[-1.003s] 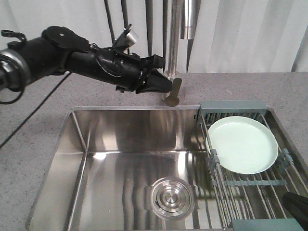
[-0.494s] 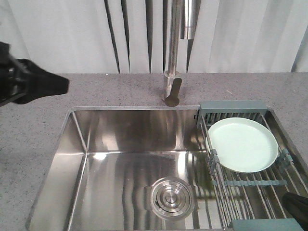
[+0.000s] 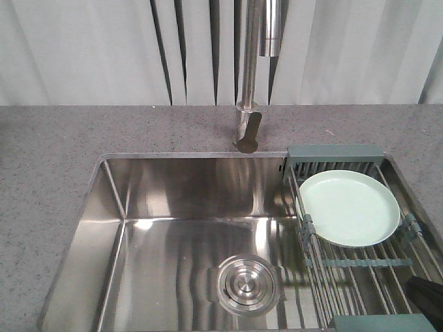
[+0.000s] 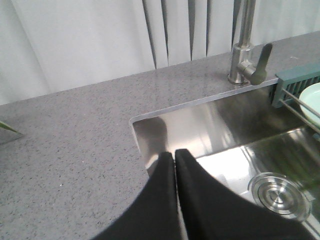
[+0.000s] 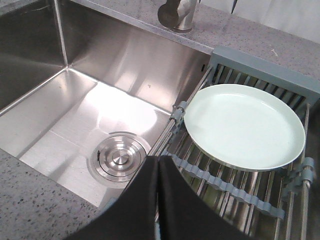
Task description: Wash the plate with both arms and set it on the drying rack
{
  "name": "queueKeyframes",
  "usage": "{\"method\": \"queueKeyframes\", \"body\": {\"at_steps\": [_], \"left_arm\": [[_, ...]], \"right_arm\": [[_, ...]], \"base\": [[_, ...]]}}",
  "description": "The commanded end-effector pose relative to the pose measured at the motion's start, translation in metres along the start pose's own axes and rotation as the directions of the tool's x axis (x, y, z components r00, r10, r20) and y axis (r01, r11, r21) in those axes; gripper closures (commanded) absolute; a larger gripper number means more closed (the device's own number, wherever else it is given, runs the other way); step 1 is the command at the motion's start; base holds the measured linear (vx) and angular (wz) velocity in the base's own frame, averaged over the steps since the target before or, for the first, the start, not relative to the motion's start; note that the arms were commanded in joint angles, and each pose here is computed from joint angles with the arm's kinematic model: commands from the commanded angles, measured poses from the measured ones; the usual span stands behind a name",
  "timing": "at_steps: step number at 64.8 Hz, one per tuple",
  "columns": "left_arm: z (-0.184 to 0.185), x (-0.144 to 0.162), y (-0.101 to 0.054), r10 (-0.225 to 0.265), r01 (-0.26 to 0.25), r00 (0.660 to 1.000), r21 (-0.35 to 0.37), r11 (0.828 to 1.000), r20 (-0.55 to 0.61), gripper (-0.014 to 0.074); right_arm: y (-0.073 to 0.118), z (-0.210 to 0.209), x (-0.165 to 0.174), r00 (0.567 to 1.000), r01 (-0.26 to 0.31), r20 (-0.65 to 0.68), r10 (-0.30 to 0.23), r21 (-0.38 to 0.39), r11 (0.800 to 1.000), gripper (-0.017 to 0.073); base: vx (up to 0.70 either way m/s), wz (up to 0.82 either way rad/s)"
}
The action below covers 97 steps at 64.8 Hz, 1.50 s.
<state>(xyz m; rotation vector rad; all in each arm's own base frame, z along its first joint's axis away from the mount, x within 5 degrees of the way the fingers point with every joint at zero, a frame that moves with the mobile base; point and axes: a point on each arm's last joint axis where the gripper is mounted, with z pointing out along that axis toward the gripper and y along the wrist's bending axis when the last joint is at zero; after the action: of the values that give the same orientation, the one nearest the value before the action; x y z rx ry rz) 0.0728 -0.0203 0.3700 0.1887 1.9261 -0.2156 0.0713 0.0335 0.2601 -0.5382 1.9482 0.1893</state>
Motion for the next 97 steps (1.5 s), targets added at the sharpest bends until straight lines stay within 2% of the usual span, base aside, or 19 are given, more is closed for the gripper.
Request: {"method": "queueKeyframes", "body": {"at_steps": [1,20,50,57,62,68,76,84,91,97], "left_arm": [[0.001,-0.003,0.002,-0.010,0.012,0.994,-0.023,1.000,0.106,0.0600],[0.006,0.005,0.003,-0.011,0.013,0.998,-0.022,1.000,0.059,0.0600],[0.006,0.005,0.003,-0.011,0.013,0.998,-0.022,1.000,0.061,0.0600],[0.010,0.009,0.005,0.001,0.001,0.998,-0.036,0.999,0.070,0.0600],[0.022,0.024,0.007,0.009,-0.006,0.998,-0.049,0.999,0.061,0.0600],[0.034,0.047,0.010,0.010,-0.003,0.993,-0.061,0.998,0.118,0.0600],[0.044,0.093,0.014,0.013,0.000,0.985,-0.074,0.997,0.175,0.0600],[0.046,0.133,0.016,0.023,-0.001,0.963,-0.084,0.996,0.270,0.0600],[0.047,0.158,0.018,0.059,-0.029,0.945,-0.098,0.995,0.322,0.0600],[0.040,0.161,0.017,0.099,-0.065,0.940,-0.112,0.992,0.328,0.0600]], "right_arm": [[-0.004,-0.003,-0.011,0.998,-0.008,0.059,0.006,0.035,0.999,0.0564],[-0.004,-0.003,-0.011,0.998,-0.008,0.059,0.006,0.035,0.999,0.0564],[-0.004,-0.003,-0.011,0.998,-0.008,0.059,0.006,0.035,0.999,0.0564],[-0.004,-0.003,-0.011,0.998,-0.008,0.059,0.006,0.035,0.999,0.0564],[-0.004,-0.003,-0.011,0.998,-0.008,0.059,0.006,0.035,0.999,0.0564],[-0.004,-0.003,-0.011,0.998,-0.008,0.059,0.006,0.035,0.999,0.0564],[-0.004,-0.003,-0.011,0.998,-0.008,0.059,0.006,0.035,0.999,0.0564],[-0.004,-0.003,-0.011,0.998,-0.008,0.059,0.006,0.035,0.999,0.0564],[-0.004,-0.003,-0.011,0.998,-0.008,0.059,0.006,0.035,0.999,0.0564],[-0.004,-0.003,-0.011,0.998,-0.008,0.059,0.006,0.035,0.999,0.0564]], "base": [[0.00,0.00],[0.00,0.00],[0.00,0.00],[0.00,0.00],[0.00,0.00],[0.00,0.00],[0.00,0.00],[0.00,0.00],[0.00,0.00],[0.00,0.00]]}}
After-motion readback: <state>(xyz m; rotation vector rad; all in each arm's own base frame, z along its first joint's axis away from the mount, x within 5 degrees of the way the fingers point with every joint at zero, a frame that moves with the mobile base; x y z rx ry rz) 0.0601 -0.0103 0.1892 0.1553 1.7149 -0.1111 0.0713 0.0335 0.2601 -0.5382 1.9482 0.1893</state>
